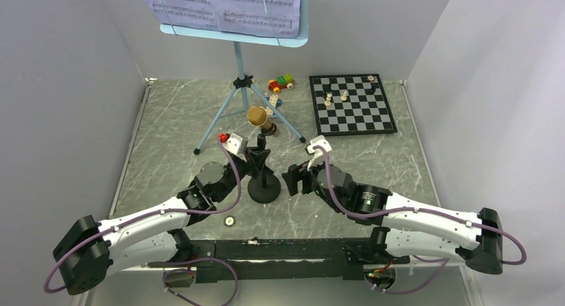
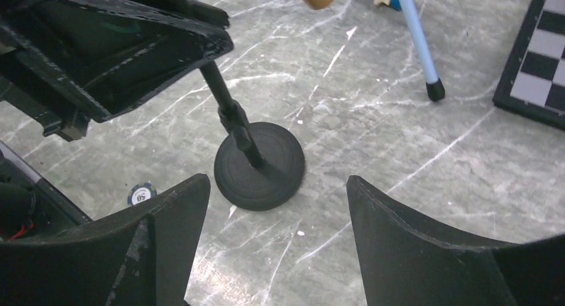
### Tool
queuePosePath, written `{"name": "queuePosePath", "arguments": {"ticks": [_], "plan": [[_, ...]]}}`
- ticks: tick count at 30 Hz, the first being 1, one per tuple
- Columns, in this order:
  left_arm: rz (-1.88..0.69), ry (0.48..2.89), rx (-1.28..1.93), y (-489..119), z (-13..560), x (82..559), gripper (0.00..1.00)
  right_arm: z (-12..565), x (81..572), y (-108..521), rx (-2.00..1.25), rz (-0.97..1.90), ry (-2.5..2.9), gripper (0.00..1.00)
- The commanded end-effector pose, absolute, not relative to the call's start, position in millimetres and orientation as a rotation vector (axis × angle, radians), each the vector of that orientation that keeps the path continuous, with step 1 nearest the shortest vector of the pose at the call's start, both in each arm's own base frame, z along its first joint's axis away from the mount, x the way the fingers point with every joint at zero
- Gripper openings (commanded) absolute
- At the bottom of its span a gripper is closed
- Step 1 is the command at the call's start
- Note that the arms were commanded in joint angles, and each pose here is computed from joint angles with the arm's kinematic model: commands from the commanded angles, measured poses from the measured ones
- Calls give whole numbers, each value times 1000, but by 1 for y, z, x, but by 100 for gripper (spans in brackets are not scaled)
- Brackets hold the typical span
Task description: Pack up the instrument practice props
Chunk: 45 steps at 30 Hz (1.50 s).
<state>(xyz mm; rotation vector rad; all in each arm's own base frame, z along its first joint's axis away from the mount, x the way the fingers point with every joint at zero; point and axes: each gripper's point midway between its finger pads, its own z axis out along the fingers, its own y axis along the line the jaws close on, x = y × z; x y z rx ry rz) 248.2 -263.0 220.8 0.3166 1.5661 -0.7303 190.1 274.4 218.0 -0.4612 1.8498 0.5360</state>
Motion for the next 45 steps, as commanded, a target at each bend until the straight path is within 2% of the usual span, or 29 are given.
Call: {"name": "queuePosePath", "arguments": {"ticks": [1, 7, 16, 25, 26, 30, 34, 45], "plan": [[-553, 2128, 547, -239, 51, 197, 0, 210, 187, 263, -369, 623, 1898, 80], [-538, 2132, 590, -244, 41, 189, 0, 203, 188, 252, -345, 593, 1918, 79], [-587, 1916, 634, -249, 81, 180, 0, 194, 190, 250, -344, 571, 1932, 79], [-578, 1899, 601, -239, 85, 179, 1, 189, 190, 252, -348, 568, 1943, 79], [-591, 1892, 598, -240, 87, 178, 5, 189, 190, 253, -348, 568, 1944, 79], [-650, 1843, 590, -247, 103, 177, 34, 189, 190, 252, -350, 565, 1946, 79], [-659, 1815, 571, -248, 120, 179, 51, 189, 190, 251, -345, 566, 1948, 79], [-754, 1718, 543, -246, 164, 171, 76, 190, 189, 247, -336, 565, 1947, 79]]}}
